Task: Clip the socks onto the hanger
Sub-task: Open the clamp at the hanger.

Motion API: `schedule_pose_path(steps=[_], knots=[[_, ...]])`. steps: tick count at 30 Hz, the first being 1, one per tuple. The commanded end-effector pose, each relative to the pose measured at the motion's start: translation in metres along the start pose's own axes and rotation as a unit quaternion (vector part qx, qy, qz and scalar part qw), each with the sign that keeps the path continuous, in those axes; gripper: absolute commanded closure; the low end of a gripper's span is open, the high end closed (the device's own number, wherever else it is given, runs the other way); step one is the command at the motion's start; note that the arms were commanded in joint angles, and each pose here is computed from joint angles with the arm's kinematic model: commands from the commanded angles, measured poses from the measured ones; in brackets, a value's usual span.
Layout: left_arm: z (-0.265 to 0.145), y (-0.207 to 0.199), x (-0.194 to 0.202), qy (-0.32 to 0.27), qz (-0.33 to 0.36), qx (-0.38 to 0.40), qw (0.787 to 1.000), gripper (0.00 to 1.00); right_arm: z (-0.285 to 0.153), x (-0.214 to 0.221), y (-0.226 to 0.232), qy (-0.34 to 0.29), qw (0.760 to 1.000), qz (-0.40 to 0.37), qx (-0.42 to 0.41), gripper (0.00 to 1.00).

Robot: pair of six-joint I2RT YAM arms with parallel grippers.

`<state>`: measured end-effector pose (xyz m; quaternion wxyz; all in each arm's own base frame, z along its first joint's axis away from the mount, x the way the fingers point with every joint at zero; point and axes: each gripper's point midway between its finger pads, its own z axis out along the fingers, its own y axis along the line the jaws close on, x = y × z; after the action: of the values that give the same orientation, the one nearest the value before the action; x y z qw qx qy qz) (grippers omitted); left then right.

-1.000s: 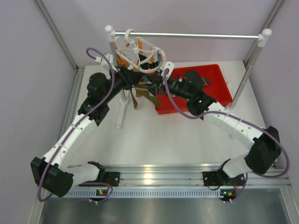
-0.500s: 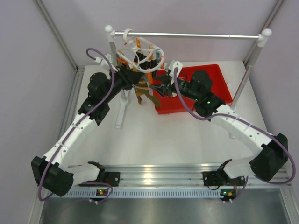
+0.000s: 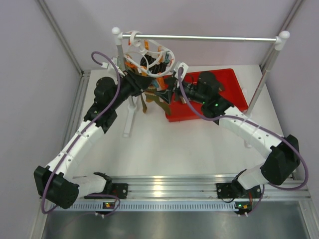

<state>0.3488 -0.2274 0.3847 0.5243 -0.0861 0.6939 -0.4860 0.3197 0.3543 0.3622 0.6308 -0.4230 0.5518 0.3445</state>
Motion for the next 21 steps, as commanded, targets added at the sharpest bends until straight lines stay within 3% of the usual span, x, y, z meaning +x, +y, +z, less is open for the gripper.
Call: schedule_pose_path(steps=[1,8,13,17,21], knots=[[-0.001,-0.014,-0.013,-0.021,-0.011,0.022,0.999,1.0,0.004,-0.021,-0.006,-0.026,1.0,-0.007,0.011,0.41],[0.001,-0.015,-0.014,-0.023,-0.009,0.026,0.999,1.0,-0.018,-0.001,-0.001,0.01,1.0,0.012,0.014,0.43],[0.001,-0.015,-0.015,-0.026,-0.006,0.027,0.999,1.0,-0.035,0.029,0.033,0.044,0.997,0.036,-0.05,0.44],[0.001,-0.015,-0.016,-0.027,-0.001,0.025,0.999,1.0,-0.032,0.024,0.068,0.043,0.992,0.029,-0.112,0.45],[0.001,-0.013,-0.015,-0.024,0.004,0.022,0.999,1.0,-0.021,0.002,0.067,0.015,0.995,0.008,-0.094,0.44]])
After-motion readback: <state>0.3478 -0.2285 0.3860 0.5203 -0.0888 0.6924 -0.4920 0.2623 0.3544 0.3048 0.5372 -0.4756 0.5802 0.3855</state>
